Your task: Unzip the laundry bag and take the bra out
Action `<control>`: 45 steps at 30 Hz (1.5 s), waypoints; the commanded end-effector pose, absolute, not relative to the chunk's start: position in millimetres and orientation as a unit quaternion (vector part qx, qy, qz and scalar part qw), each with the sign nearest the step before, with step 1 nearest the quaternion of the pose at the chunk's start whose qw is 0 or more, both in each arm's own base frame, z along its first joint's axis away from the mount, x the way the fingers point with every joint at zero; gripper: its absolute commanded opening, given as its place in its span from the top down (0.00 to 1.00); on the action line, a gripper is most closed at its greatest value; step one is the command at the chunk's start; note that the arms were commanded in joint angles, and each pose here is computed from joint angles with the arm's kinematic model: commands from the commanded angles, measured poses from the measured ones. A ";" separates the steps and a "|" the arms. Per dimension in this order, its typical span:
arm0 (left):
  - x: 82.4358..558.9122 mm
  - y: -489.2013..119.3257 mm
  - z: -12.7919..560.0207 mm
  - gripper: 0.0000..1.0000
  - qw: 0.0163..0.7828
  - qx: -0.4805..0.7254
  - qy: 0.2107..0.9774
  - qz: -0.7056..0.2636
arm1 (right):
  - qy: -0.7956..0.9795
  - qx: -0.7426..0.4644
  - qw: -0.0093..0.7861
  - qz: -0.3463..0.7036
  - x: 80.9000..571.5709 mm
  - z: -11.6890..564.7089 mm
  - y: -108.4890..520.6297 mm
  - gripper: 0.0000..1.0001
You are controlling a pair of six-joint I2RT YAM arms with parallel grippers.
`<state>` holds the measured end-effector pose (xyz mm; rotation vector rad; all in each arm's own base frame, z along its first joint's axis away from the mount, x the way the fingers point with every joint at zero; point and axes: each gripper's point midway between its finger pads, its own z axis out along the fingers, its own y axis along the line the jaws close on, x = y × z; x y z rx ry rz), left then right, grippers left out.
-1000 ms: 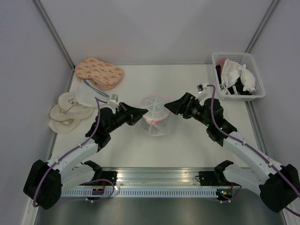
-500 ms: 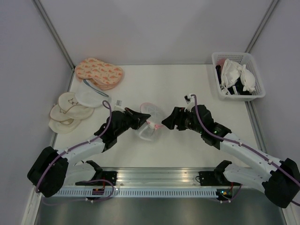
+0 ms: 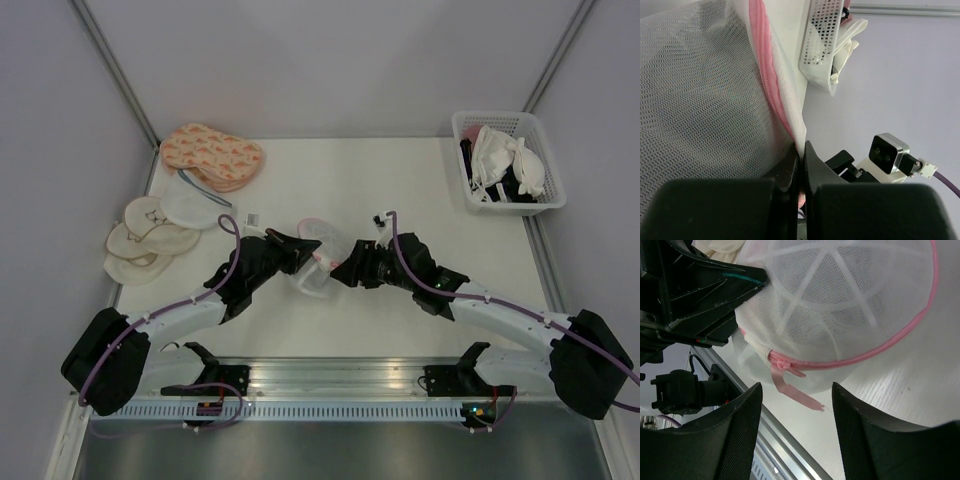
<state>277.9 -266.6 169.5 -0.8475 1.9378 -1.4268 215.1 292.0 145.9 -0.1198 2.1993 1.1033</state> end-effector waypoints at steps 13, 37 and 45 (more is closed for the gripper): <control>268.3 -273.4 187.0 0.98 0.282 -0.308 0.709 -0.569 | 0.802 -0.049 0.377 0.460 241.9 178.0 319.7 0.87; 267.9 -250.2 199.1 0.98 0.303 -0.189 0.748 -0.560 | 0.950 -0.092 0.275 0.118 210.0 88.7 200.0 1.00; 267.7 -244.2 209.7 0.98 0.292 -0.135 0.748 -0.581 | 0.955 -0.080 0.279 0.059 216.3 76.5 181.3 1.00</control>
